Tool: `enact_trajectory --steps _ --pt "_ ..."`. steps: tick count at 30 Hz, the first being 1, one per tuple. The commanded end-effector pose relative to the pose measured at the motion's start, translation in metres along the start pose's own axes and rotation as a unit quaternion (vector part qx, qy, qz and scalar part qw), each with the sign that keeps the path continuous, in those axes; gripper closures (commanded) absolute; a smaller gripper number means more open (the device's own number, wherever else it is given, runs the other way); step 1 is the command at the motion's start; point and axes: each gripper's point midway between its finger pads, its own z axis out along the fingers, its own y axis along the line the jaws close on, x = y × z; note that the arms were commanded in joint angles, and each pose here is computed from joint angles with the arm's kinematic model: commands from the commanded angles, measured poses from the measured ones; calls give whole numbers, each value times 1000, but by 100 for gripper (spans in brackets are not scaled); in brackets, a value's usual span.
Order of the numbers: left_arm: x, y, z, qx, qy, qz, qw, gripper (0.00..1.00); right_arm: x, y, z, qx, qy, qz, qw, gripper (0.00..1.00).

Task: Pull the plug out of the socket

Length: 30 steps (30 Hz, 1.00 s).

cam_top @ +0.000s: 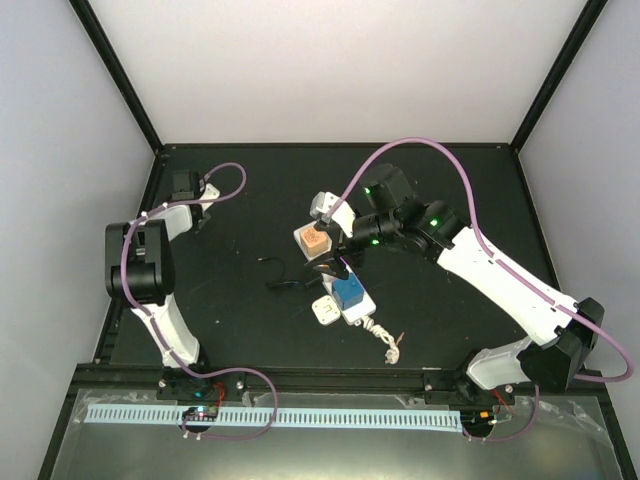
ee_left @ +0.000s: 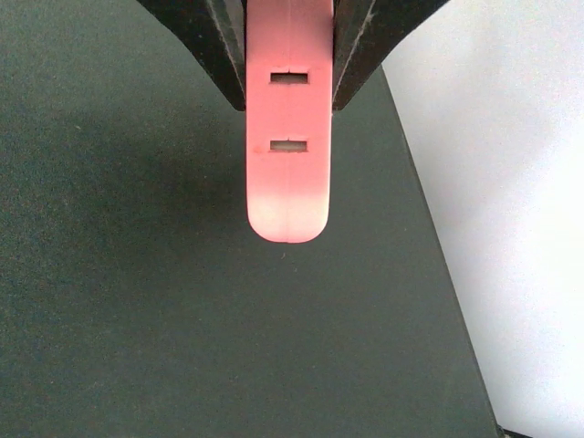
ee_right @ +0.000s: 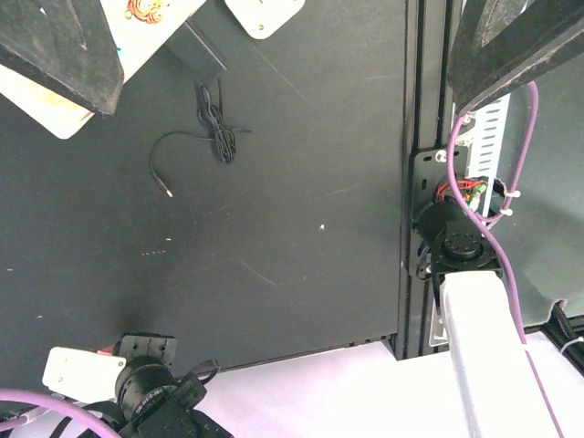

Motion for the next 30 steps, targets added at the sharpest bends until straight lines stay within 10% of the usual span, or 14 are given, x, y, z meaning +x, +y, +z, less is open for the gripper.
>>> enact_trajectory --steps 1,30 --pt "0 1 9 -12 3 -5 1000 82 -3 -2 0 1 -6 1 1000 0" --pt "-31 -37 -77 191 -83 -84 974 46 -5 -6 -11 3 -26 15 1000 0"
